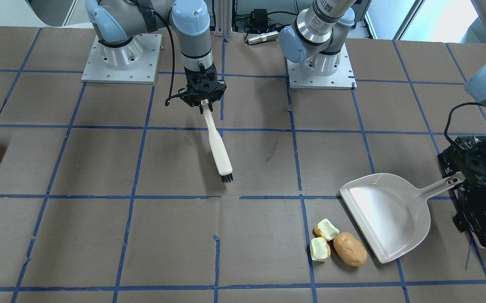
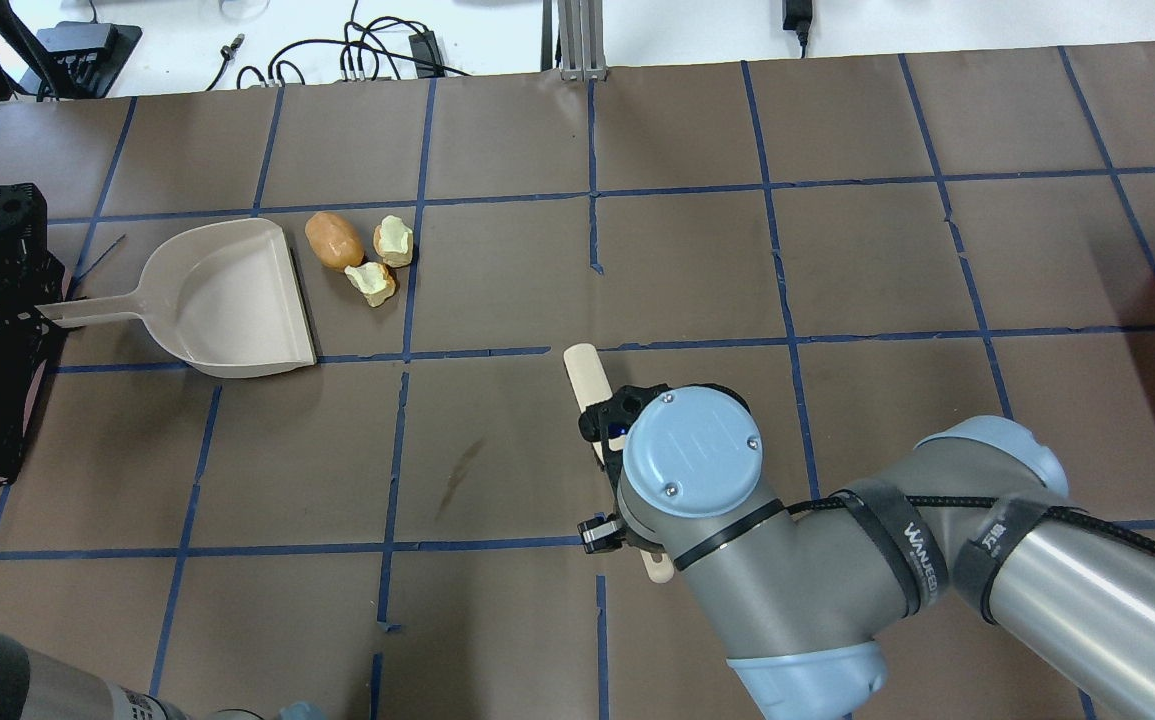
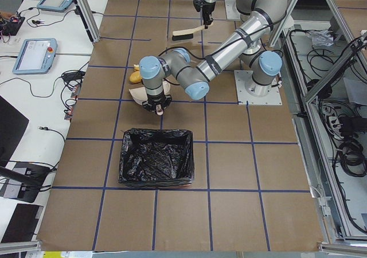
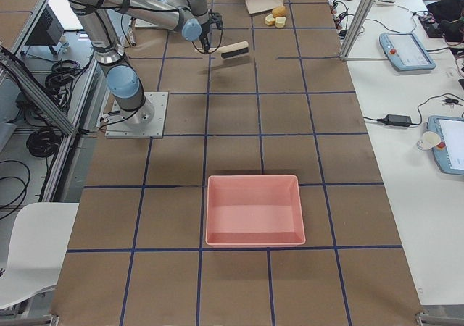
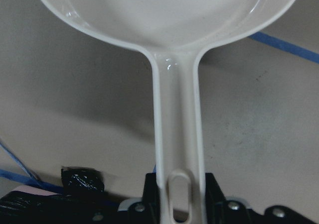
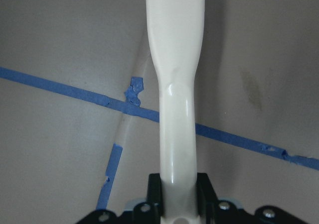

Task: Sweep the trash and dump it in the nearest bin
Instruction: 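Lift brush with right gripper and move it behind the bread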

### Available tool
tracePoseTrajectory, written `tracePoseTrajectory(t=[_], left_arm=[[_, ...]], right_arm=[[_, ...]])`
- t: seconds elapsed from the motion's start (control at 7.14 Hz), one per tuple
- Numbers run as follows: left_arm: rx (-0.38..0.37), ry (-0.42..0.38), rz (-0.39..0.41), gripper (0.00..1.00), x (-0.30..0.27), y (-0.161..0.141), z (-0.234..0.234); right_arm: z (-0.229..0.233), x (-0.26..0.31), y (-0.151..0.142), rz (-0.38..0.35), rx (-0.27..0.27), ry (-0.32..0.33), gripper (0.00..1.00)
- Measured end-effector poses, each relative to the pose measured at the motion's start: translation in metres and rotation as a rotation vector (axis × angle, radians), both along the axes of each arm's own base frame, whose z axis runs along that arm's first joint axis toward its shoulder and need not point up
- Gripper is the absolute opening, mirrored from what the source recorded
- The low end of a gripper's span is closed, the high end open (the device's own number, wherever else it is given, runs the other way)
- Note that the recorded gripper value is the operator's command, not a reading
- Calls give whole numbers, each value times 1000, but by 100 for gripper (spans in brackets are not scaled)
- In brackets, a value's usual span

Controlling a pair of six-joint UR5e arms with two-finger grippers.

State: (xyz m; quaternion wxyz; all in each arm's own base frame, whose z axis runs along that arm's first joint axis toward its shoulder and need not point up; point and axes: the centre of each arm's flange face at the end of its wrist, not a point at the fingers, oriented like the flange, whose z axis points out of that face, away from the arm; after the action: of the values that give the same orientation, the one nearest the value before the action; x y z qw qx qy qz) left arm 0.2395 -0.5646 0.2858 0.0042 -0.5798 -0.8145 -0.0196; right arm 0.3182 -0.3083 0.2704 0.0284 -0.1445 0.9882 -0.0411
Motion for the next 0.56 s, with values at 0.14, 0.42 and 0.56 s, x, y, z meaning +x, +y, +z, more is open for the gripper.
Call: tracePoseTrajectory(t=[0.14, 0.42, 0.56], left_arm=[[2, 1, -1, 3, 1, -1, -1], [3, 3, -18, 3, 4, -9, -6], [0, 2, -27, 3, 7, -16, -7]], right_arm=[[17, 7, -17, -4, -28, -19, 4], [31, 26, -57, -18, -46, -40, 5], [33, 41, -85, -33, -39, -40, 5]])
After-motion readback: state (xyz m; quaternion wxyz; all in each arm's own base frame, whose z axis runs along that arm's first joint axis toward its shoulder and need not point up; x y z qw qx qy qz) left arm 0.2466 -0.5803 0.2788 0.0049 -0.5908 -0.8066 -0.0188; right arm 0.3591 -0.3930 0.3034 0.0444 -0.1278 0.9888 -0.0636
